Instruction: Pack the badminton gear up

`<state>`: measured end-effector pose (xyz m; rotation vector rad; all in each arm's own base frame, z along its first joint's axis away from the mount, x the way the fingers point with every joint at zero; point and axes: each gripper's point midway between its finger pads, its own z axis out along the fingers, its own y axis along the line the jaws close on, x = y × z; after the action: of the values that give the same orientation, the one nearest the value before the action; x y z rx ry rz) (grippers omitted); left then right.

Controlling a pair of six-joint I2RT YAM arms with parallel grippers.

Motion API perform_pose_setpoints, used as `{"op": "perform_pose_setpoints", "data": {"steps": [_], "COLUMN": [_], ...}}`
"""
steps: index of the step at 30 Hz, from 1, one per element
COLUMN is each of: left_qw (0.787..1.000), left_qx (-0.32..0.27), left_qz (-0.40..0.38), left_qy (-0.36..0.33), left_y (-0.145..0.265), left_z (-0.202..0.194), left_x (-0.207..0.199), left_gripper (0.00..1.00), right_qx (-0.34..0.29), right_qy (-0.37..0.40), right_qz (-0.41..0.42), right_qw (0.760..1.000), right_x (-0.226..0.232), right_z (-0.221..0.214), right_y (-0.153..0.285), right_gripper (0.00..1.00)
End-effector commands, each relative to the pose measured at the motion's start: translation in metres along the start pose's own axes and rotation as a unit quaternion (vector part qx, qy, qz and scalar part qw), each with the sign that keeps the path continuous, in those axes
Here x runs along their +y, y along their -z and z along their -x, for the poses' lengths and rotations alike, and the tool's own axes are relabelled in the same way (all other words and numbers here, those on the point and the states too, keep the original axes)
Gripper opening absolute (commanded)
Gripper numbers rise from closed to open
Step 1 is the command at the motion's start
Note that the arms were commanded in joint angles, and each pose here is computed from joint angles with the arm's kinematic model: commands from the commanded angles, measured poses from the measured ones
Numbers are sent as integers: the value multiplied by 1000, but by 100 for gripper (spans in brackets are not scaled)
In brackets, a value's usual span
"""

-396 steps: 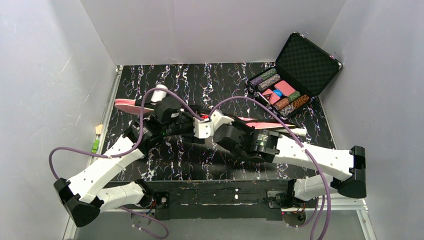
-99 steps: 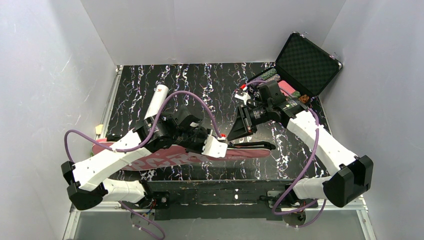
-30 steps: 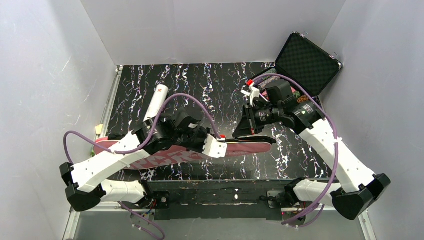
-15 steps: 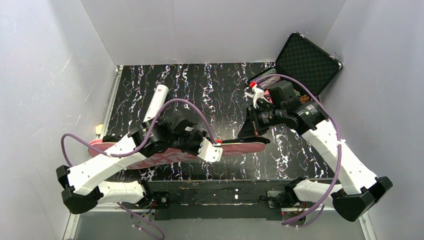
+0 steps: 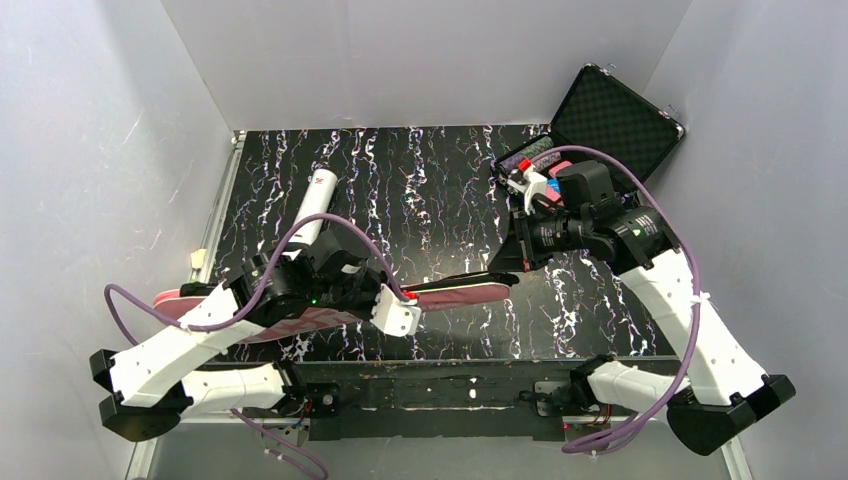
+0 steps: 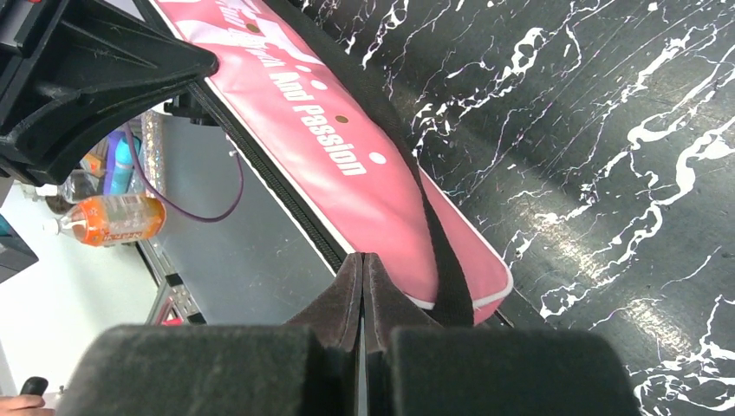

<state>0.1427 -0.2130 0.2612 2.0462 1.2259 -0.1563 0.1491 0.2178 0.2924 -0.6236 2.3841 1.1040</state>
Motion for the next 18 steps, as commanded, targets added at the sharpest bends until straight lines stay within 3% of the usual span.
{"op": "perform_pose_setpoints", "data": {"steps": [1,18], "left_qw": [1000,999], "left_qx": [26,32], "left_qz": [10,4], "left_qy": [-13,-20], "left_y": [15,16], "left_z": [-14,-10], "left_x": [-4,3], "left_gripper": [0,0], "right_qx": [-30,-45], "right_qy": [6,-50], "right_qz": [-18,-59], "right_qw": [999,996], "right_x": [-6,-36], "right_z": [5,-27], "right_y": [14,14], "right_gripper": [1,1]}}
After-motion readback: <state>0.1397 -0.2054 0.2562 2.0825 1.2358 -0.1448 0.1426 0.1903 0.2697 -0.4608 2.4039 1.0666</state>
